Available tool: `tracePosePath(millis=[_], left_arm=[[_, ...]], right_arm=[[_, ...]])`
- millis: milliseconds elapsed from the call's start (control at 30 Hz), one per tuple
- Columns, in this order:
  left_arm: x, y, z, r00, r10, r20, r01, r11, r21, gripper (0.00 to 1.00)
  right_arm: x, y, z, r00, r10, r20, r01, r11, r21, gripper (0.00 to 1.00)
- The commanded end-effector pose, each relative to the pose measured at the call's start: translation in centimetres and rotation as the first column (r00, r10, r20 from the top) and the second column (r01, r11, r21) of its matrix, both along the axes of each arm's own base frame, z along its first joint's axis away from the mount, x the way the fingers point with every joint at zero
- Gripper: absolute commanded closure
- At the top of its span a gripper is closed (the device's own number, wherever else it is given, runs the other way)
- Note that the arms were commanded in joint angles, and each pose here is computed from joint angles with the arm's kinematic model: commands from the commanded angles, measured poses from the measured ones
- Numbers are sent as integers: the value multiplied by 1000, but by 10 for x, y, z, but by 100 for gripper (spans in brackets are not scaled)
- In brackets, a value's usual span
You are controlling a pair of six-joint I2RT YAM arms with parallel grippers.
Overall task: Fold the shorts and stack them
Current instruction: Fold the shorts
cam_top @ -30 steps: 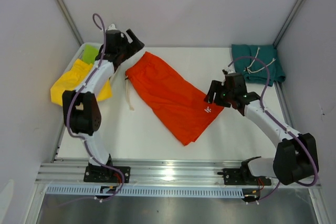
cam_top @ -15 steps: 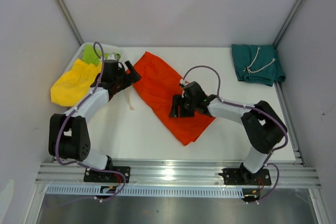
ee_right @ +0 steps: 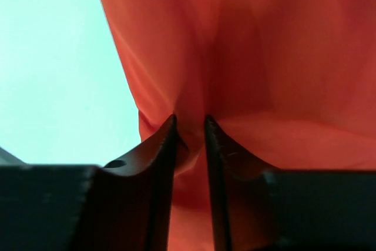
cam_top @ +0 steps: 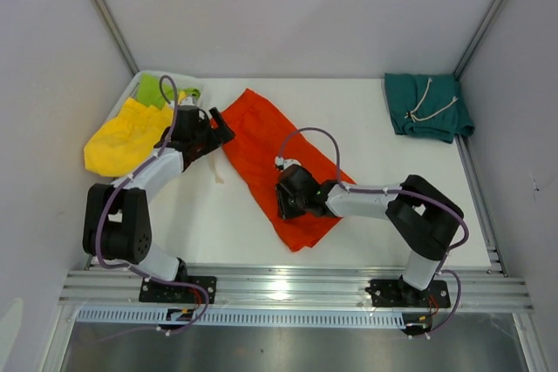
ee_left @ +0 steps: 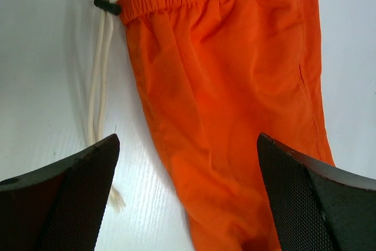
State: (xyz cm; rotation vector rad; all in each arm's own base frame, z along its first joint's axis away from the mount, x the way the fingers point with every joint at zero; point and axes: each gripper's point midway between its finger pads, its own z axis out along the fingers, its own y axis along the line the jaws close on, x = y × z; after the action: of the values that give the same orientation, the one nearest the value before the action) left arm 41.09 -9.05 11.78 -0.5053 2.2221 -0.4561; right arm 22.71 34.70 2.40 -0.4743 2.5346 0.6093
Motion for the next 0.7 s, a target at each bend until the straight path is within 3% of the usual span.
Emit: tracePosePath(millis=[0, 267, 367, 400, 467, 667], left_arm=[[6, -5, -2, 1000, -4, 27, 5, 1000, -14, 1], [2, -13, -26, 1000, -22, 4, 22, 998, -63, 1], [-3, -20, -39, 1000, -21, 1, 21, 994, -103, 1], [-5, -20, -45, 1000, -18, -2, 17, 994, -108, 1], [-3, -23, -47, 1000, -10, 7, 10, 994, -112, 1], [4, -28, -57, 999, 42, 22, -38, 986, -163, 1]], right_arm=[[-36, -60, -40, 1000, -23, 12, 26, 949, -315, 74], [-64, -90, -35, 999, -12, 36, 26, 910, -413, 74], [-70, -98, -34, 1000, -8, 26, 19, 908, -419, 63], [-72, -99, -34, 1000, -7, 22, 16, 907, -420, 53], [-74, -98, -27, 1000, -5, 27, 15, 916, -400, 48], [-82, -105, -19, 1000, 4, 16, 2, 924, -381, 45]])
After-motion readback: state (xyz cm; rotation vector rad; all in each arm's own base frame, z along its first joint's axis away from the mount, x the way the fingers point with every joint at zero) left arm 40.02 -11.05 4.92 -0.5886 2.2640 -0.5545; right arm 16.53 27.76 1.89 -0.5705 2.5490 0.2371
